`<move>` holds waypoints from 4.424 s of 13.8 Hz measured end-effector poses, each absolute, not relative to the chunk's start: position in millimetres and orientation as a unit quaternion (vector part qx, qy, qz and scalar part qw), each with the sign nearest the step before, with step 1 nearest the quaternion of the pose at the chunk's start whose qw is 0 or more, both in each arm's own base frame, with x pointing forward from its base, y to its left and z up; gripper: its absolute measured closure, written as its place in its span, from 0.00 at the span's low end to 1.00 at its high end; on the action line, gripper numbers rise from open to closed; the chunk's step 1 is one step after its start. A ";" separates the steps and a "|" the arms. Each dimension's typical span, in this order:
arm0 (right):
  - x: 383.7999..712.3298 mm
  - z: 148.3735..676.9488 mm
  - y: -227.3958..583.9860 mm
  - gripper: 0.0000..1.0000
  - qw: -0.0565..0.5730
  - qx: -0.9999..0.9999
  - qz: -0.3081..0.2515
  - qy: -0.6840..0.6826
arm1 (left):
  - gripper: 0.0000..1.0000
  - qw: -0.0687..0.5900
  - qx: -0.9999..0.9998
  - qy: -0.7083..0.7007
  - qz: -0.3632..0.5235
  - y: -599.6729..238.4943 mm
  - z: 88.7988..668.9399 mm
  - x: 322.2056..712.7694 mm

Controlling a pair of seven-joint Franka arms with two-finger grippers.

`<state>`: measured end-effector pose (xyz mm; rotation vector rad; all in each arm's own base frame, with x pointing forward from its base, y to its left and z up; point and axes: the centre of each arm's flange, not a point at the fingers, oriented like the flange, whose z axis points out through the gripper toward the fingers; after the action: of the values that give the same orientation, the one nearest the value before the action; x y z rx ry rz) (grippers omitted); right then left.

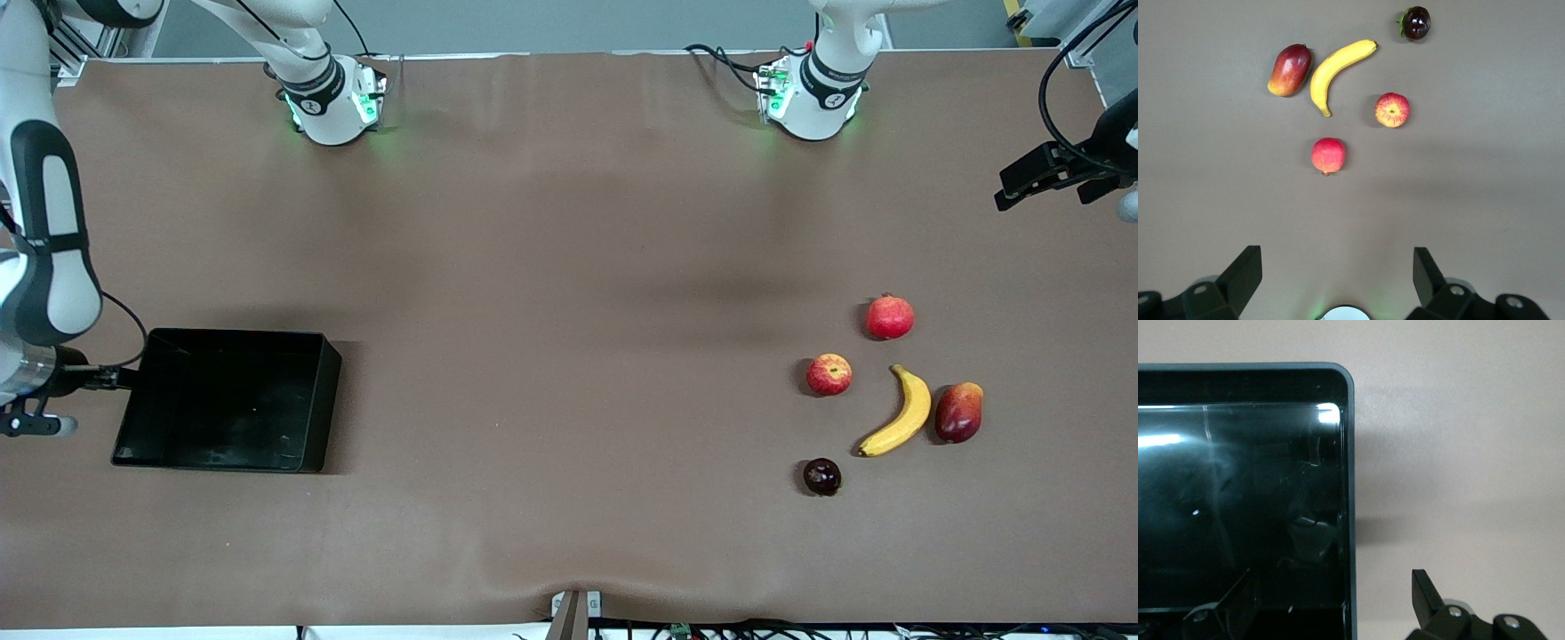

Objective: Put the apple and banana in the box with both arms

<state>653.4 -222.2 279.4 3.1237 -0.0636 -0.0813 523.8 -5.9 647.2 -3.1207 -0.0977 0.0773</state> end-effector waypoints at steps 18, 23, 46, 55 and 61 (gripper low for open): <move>652.8 223.0 -234.0 0.97 -0.020 1.000 -0.016 0.001 | 0.00 0.009 -0.999 -0.038 0.023 0.8 645.7 525.6; 659.2 232.0 -229.5 0.97 -0.021 1.000 -0.010 0.009 | 0.00 0.009 -0.999 -0.038 0.026 1.0 641.3 528.9; 673.2 358.8 188.6 0.97 -0.103 0.992 -0.026 -0.064 | 0.00 0.009 -0.999 -0.034 0.025 -3.0 638.1 532.0; 618.6 307.7 332.6 0.97 -0.062 0.995 -0.031 -0.067 | 0.00 0.008 -0.999 -0.033 0.020 -3.8 638.4 533.3; 595.3 264.4 384.6 0.97 -0.052 0.995 -0.017 -0.084 | 0.00 0.008 -0.999 -0.033 0.021 -3.9 636.3 534.8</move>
<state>595.3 384.6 264.4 3.2344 -0.2723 -0.0541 534.8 -3.9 636.3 -3.1224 -0.1022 0.0671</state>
